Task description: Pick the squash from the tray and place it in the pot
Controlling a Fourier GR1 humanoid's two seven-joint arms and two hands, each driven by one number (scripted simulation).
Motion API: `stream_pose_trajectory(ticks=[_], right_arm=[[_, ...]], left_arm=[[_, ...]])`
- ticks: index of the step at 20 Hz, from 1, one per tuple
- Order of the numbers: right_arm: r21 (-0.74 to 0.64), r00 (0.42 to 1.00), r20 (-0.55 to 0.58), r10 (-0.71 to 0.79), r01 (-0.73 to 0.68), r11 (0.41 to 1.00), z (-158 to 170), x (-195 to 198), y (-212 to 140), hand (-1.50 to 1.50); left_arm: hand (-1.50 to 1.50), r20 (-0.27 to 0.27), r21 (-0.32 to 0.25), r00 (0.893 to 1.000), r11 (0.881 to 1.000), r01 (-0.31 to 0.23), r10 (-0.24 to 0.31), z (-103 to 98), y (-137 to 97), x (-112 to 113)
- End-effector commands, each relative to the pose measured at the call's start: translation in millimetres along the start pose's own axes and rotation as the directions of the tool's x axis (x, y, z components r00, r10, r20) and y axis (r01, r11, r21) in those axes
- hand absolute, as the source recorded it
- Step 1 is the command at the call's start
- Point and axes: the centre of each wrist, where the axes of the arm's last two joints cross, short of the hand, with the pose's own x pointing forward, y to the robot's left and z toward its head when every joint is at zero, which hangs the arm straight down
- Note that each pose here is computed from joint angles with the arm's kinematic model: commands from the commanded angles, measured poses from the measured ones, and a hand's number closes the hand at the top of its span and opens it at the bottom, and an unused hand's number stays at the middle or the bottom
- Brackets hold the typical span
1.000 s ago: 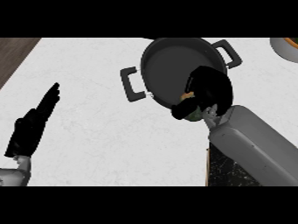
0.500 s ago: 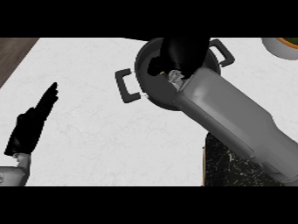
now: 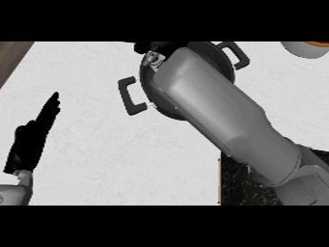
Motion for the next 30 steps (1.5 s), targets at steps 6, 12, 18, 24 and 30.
stream_pose_trajectory(ticks=[6, 12, 18, 24, 30], right_arm=[[-0.068, 0.959, -0.271, -0.082, 0.066, 0.996, -24, 14, -1, 1.50], [-0.045, 0.955, -0.289, -0.066, 0.056, 0.997, -42, -8, 35, 1.50], [0.002, 0.949, -0.316, -0.021, 0.022, 1.000, -63, -47, 72, 1.50], [0.058, 0.934, -0.350, -0.071, 0.097, 0.994, -63, -62, 92, 1.50], [0.035, 0.898, -0.381, -0.218, 0.250, 0.968, -78, -76, 91, -1.50]], left_arm=[[0.00, -0.008, 0.053, 1.000, 0.999, -0.008, 0.009, -3, 16, -3], [0.00, -0.002, 0.049, 1.000, 0.999, -0.009, 0.009, 1, 9, 0], [0.00, -0.007, 0.048, 1.000, 0.999, -0.003, 0.003, 9, 20, -8], [0.00, 0.011, 0.053, 1.000, 0.998, -0.020, 0.020, 9, 19, -3], [0.00, 0.007, 0.047, 1.000, 0.999, -0.019, 0.018, 0, 13, 5]])
